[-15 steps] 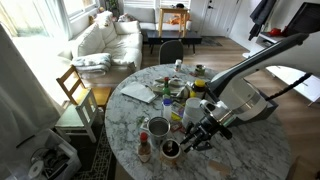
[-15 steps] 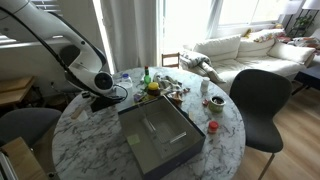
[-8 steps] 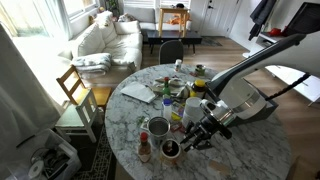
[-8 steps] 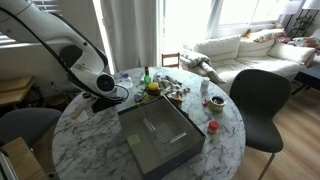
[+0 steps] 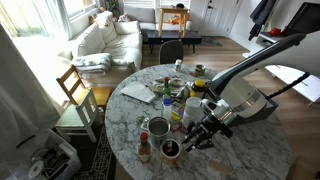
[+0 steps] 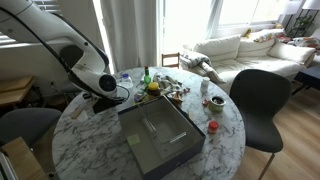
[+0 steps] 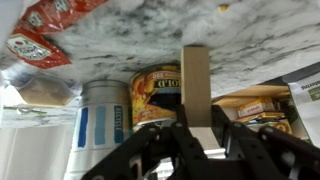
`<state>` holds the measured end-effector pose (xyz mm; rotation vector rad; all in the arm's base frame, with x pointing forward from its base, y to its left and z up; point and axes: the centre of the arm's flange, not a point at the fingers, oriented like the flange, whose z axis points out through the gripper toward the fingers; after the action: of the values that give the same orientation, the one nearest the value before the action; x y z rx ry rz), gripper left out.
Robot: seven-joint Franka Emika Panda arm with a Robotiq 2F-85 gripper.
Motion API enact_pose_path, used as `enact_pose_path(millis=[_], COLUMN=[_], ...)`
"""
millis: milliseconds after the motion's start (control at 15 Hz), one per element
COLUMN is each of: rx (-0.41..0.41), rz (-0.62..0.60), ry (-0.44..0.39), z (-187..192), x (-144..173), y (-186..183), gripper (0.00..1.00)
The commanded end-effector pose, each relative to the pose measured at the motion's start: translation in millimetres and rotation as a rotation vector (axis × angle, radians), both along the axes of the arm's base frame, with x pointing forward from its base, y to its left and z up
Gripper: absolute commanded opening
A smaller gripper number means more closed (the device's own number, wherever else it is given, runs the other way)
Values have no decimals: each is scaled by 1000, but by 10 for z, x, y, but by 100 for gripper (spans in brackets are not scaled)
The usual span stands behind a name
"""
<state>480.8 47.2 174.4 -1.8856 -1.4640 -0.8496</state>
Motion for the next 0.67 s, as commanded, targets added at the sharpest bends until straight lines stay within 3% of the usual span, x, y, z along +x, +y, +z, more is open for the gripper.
enact_pose_path(millis=[0,600], rx=[-47,-135], rz=[57,89], ry=[41,92], z=[-108,-92], x=[-40,-9], y=[-52,-140], gripper=[7,7])
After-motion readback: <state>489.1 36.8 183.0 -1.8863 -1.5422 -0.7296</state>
